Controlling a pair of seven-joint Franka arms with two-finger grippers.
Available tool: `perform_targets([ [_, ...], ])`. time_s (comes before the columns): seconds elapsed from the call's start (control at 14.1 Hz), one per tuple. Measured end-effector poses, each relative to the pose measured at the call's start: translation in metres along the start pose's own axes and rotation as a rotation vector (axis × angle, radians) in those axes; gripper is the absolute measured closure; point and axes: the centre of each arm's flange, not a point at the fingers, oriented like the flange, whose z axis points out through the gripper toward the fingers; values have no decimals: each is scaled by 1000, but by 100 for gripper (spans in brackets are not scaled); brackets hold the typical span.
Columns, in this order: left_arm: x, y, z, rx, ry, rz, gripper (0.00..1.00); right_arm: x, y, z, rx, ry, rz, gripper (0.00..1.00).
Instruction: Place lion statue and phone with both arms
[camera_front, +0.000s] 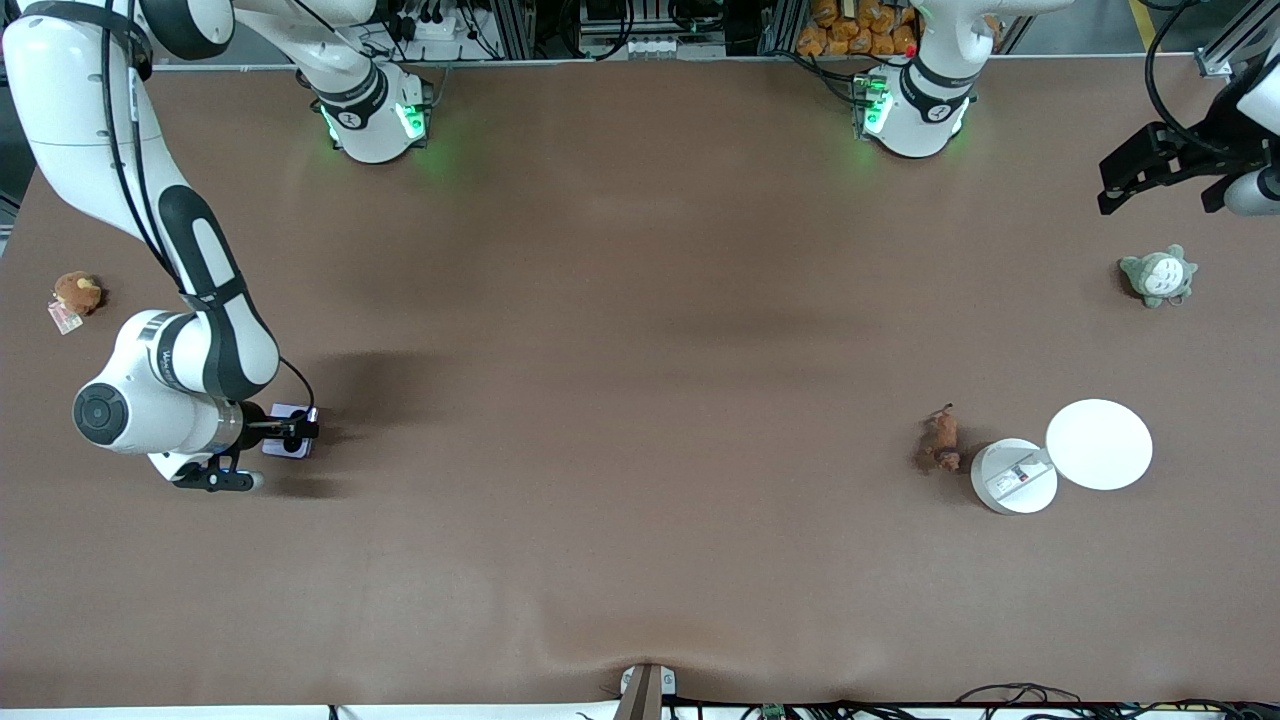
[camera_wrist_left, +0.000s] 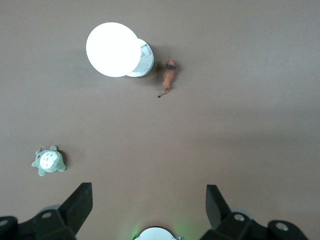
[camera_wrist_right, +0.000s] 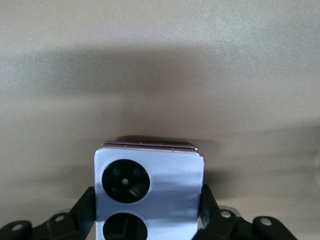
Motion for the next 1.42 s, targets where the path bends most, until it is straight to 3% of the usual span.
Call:
perform_targets([
  [0.21,-2,-4,-1,0,1,-12,0,-1,1,1,0,0,2,15],
  [0.36,-2,-12,-2,0,2,-25,0,0,1,1,0,0,0,1],
  [0.57,-2,-18,-1,-3,2,-34,0,4,-3,-12,5,-4,-7,0],
  [0.78,-1,-27,-1,-19,-2,-53,0,18,-14,-65,19,-56,-26,0],
  [1.07,0,-47,5,-71,-17,-79,0,25,-42,-150,23,-75,-73,0],
  [1.42,4,-41,17,-70,-18,-67,0,28,-55,-245,19,-9,-99,0],
])
